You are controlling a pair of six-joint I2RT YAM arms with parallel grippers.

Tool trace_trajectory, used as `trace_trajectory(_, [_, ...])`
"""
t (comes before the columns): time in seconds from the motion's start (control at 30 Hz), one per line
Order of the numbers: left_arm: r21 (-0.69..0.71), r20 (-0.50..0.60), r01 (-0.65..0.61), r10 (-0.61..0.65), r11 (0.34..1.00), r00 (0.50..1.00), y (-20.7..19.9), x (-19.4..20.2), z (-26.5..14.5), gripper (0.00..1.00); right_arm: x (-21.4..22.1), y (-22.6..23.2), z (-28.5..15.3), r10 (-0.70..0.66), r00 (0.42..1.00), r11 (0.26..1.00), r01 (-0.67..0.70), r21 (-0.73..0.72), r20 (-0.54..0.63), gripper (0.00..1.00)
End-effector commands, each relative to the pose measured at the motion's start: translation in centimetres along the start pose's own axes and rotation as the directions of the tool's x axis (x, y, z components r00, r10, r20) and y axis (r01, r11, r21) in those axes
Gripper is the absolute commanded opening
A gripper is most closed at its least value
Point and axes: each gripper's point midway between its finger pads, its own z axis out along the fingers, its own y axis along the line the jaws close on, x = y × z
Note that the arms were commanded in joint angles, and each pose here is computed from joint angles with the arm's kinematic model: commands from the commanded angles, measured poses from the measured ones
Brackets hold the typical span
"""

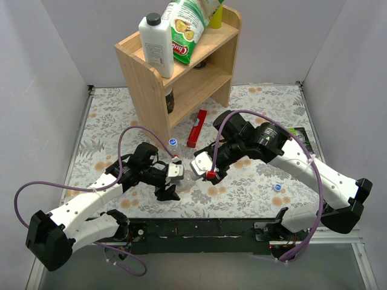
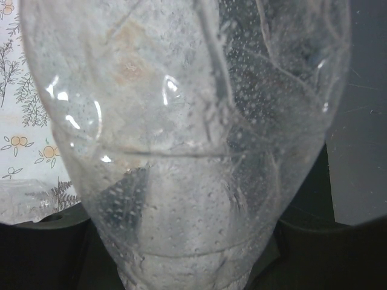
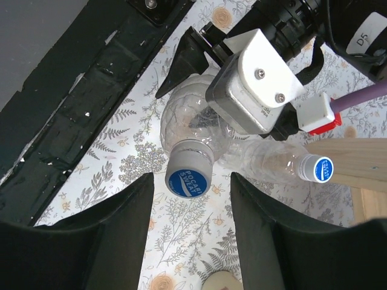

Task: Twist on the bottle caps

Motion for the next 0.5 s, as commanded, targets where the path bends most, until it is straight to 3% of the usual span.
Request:
trace_trajectory(0.0, [0.005, 0.041, -0.044, 0.044, 0.999, 0.998, 0.0, -1.9, -0.5, 0.0, -0.5, 0.1, 0.6, -0.059, 0.998, 0.998, 0.059, -0.016, 0.018, 0.59])
trace_trajectory(0.1, [0.006, 0.043, -0.047, 0.047, 0.999, 0.998, 0.0, -2.0, -0.5, 0.0, -0.3, 0.3, 0.9, -0.052, 0.999, 0.998, 0.053, -0.033, 0.013, 0.54])
trace_trajectory(0.27, [0.0, 0.048, -0.05, 0.05, 0.999, 0.998, 0.1, -2.2, -0.5, 0.0, -0.1, 0.4, 1.2, -0.033, 0.999, 0.998, 0.034, -0.049, 0.008, 0.38])
trace_trajectory(0.47, [-0.032, 0.054, -0.043, 0.045, 0.999, 0.998, 0.7, -2.4, -0.5, 0.0, 1.0, -0.1, 2.2, 0.151, 0.988, 0.987, -0.152, -0.05, -0.037, 0.15])
